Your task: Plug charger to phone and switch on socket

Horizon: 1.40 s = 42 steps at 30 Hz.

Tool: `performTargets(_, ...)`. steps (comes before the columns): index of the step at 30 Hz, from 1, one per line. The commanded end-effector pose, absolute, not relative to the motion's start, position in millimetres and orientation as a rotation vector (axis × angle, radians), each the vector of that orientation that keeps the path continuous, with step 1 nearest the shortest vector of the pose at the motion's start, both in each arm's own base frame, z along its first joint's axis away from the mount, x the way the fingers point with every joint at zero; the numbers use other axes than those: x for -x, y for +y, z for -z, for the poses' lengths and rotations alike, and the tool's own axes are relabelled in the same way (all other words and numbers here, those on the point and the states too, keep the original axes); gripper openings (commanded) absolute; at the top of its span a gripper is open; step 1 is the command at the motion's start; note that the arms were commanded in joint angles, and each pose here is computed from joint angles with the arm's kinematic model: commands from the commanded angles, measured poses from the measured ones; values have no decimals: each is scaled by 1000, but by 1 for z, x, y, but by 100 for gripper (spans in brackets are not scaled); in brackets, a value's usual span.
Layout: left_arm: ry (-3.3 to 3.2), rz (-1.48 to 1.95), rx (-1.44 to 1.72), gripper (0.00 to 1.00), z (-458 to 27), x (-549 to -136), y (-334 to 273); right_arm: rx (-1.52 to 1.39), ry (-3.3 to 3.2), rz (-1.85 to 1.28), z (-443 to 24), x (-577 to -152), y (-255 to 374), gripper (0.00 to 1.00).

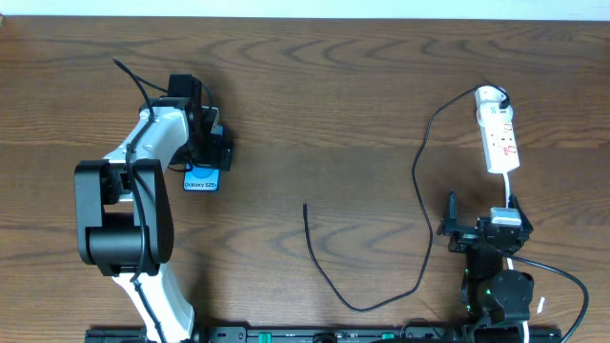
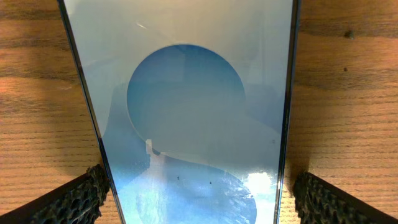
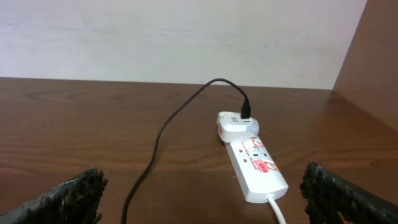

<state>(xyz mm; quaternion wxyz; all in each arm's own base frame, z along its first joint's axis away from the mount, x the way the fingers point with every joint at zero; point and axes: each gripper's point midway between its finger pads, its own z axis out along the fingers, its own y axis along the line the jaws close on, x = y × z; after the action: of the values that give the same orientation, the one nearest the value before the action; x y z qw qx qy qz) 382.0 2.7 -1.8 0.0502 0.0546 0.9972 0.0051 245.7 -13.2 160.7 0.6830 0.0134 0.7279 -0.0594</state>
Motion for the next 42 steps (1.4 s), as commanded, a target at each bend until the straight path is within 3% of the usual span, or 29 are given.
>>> performTargets(1, 3053, -53, -174, 98, 8, -380, 7, -38, 1630, 122, -161, -245, -12, 99)
performTargets(32, 3060, -46, -176, 98, 9, -379, 6, -38, 1630, 122, -161, -245, -12, 99)
performTargets(42, 3111, -8, -190, 98, 32, -373, 3, -38, 1630, 122, -161, -245, -12, 99)
